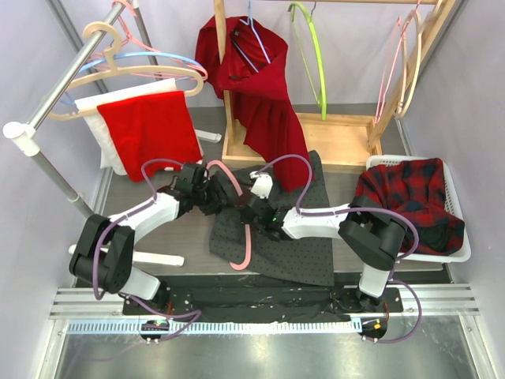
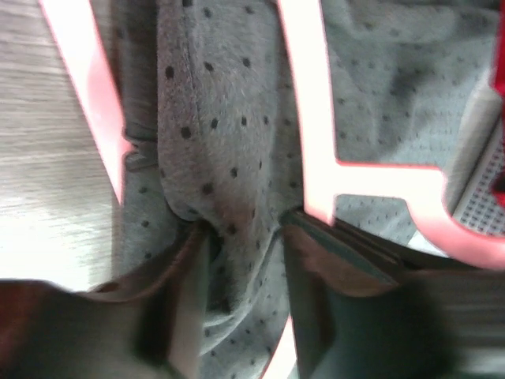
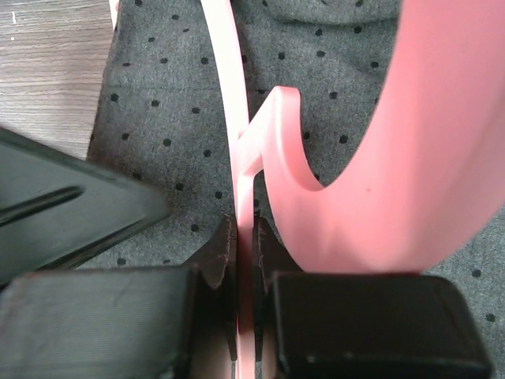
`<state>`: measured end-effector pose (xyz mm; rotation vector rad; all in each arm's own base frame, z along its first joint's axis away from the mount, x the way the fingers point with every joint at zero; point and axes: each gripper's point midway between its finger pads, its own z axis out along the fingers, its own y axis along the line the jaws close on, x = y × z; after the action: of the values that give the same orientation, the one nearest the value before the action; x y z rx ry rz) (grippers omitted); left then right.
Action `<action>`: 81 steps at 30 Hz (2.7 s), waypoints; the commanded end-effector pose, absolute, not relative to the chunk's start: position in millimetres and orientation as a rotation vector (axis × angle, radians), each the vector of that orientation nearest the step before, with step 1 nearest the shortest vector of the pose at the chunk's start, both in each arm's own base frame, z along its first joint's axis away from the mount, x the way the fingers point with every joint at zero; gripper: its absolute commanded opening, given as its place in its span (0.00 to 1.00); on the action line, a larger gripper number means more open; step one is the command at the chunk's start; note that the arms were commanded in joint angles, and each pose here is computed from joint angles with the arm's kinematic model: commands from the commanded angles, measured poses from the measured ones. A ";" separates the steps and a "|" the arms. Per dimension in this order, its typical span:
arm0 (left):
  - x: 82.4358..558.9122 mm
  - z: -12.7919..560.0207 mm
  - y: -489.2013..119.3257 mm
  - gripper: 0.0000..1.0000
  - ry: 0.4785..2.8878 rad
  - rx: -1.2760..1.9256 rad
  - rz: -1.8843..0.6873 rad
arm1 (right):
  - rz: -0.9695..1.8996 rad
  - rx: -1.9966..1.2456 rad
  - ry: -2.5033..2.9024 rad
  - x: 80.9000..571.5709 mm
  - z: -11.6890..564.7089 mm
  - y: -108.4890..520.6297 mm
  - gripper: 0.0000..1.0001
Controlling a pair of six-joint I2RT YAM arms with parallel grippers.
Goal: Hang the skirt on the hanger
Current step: Hang the skirt on the hanger.
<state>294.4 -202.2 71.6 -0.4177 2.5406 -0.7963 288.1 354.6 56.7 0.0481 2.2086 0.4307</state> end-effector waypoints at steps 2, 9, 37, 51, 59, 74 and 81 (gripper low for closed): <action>322.3 70.0 -194.3 0.55 2.506 -0.416 -0.672 | 0.288 0.029 2.281 279.5 30.5 321.5 0.01; 361.5 78.5 -183.9 0.54 2.425 -0.442 -0.587 | 0.299 0.028 2.287 275.8 29.7 319.9 0.01; 381.5 9.4 -171.4 0.40 2.595 -0.399 -0.352 | 0.331 0.041 2.283 275.1 26.6 323.9 0.01; 373.0 31.6 -179.7 0.00 2.575 -0.297 -0.447 | 0.294 0.058 2.266 279.0 26.8 318.0 0.01; 361.8 91.2 -172.9 0.00 2.457 -0.256 -0.482 | 0.261 0.076 2.211 288.1 41.2 313.5 0.01; 341.6 84.6 -131.0 0.00 2.428 -0.369 -0.267 | 0.082 0.117 2.196 277.0 53.5 262.5 0.01; 342.6 86.0 -129.9 0.00 2.422 -0.372 -0.257 | -0.082 0.102 2.178 274.5 57.8 232.5 0.01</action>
<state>333.6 -139.1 79.0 -0.3547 2.4672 -0.3097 268.1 300.1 59.9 0.0742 2.2338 0.2688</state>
